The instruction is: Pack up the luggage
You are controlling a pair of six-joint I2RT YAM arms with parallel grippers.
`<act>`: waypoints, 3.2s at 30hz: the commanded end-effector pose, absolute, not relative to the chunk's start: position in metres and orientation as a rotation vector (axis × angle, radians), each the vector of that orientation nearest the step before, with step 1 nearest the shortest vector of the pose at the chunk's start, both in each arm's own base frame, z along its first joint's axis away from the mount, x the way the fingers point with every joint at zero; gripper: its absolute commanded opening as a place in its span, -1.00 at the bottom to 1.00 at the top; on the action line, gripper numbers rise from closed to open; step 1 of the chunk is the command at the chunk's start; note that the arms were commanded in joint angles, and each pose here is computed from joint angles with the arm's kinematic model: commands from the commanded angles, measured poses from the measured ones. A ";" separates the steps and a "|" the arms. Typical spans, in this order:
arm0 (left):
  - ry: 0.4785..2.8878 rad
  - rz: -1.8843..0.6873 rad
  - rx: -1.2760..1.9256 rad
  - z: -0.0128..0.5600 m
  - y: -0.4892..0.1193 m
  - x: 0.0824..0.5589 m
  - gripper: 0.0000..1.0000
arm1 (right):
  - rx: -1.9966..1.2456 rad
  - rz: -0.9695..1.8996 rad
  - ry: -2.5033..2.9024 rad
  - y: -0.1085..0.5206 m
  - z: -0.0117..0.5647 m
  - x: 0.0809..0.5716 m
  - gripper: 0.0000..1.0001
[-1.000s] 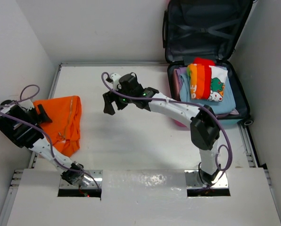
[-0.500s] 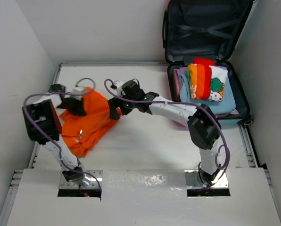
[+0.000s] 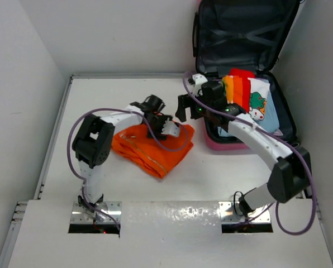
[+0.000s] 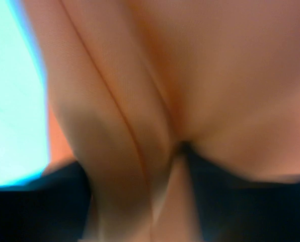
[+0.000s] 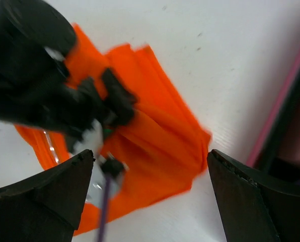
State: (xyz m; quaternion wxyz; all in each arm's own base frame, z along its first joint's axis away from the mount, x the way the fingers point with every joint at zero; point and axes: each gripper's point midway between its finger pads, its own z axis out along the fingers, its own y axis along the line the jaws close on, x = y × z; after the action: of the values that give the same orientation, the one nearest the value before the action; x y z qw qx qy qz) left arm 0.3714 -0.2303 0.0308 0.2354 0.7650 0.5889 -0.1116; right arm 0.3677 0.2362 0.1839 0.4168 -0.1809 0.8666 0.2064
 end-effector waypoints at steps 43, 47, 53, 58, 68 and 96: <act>2.387 -0.053 0.607 0.095 -0.127 0.432 0.73 | -0.794 0.977 2.162 0.333 0.240 0.354 0.72; 2.201 0.246 0.799 0.106 -0.101 0.466 0.74 | -0.753 0.900 2.177 0.319 0.254 0.352 0.98; 1.859 0.546 1.138 0.141 -0.121 0.478 0.73 | -0.619 0.751 2.203 0.309 0.249 0.376 0.98; 1.690 0.692 1.283 0.155 -0.146 0.475 0.73 | -0.523 0.585 2.255 0.305 0.227 0.402 0.98; 1.834 0.569 1.272 0.132 -0.147 0.450 0.74 | -0.426 0.442 2.139 0.280 0.276 0.423 0.98; 2.805 -0.827 -0.472 0.037 -0.214 0.282 0.99 | -0.429 0.422 2.316 0.251 0.160 0.440 0.94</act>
State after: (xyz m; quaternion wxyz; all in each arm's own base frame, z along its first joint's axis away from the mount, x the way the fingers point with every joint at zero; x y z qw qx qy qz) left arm 0.2547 -0.1837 0.0212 0.0534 -0.1559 0.9592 -0.2299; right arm 0.4285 0.2414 0.1457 0.3318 -0.1542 0.9160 0.1648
